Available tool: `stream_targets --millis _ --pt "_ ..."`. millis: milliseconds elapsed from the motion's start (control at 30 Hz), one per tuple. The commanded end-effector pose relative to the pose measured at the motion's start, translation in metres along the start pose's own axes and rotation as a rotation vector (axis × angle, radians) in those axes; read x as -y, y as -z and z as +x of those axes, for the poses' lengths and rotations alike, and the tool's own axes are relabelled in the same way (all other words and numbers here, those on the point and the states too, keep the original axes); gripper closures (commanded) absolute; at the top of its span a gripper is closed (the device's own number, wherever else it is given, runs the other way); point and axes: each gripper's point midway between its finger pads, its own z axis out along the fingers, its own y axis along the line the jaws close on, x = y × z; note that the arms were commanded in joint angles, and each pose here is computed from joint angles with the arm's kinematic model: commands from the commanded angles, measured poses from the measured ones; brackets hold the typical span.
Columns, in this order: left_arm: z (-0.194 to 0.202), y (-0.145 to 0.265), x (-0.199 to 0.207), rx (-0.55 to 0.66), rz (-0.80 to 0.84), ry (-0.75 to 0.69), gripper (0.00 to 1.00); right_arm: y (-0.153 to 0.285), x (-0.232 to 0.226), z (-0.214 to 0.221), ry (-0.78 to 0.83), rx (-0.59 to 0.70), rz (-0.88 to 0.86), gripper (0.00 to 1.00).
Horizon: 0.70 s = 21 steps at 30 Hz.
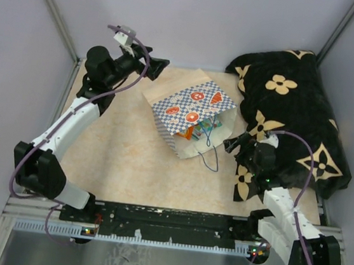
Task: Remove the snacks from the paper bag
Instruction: Adjust the paper bag at the center of the board, then take out the snack from the paper bag.
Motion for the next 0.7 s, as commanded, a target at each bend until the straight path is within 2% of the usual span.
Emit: stream_targets --millis 0,100,200,267,400,467,533,600,667 --pt "0.009 -0.004 -0.054 0.008 -0.288 0.055 0.00 0.000 -0.035 -0.002 0.081 -0.016 -0.122 0.01" --pt "0.030 0.004 -0.105 0.011 -0.478 0.044 0.00 0.001 -0.048 -0.003 0.137 -0.024 -0.166 0.01" --pt "0.037 0.007 -0.157 0.031 -0.534 0.105 0.00 -0.001 -0.054 0.005 0.181 -0.087 -0.168 0.01" --pt "0.042 0.011 -0.185 0.068 -0.598 0.092 0.00 -0.001 -0.060 0.010 0.179 -0.107 -0.197 0.01" --pt "0.087 0.021 -0.229 -0.008 -0.791 0.133 0.01 0.001 -0.077 0.022 0.195 -0.093 -0.296 0.01" --pt "0.091 0.037 -0.239 0.012 -0.911 0.204 0.00 -0.001 -0.085 0.026 0.227 -0.067 -0.306 0.01" --pt "0.080 0.035 -0.233 0.031 -0.940 0.174 0.00 -0.003 -0.094 0.034 0.234 -0.087 -0.324 0.03" --pt "0.068 0.022 -0.227 0.024 -0.928 0.122 0.00 -0.003 -0.103 0.040 0.184 -0.112 -0.366 0.07" --pt "0.059 0.012 -0.224 0.051 -0.872 0.185 0.00 -0.002 -0.114 0.042 0.118 -0.107 -0.426 0.08"
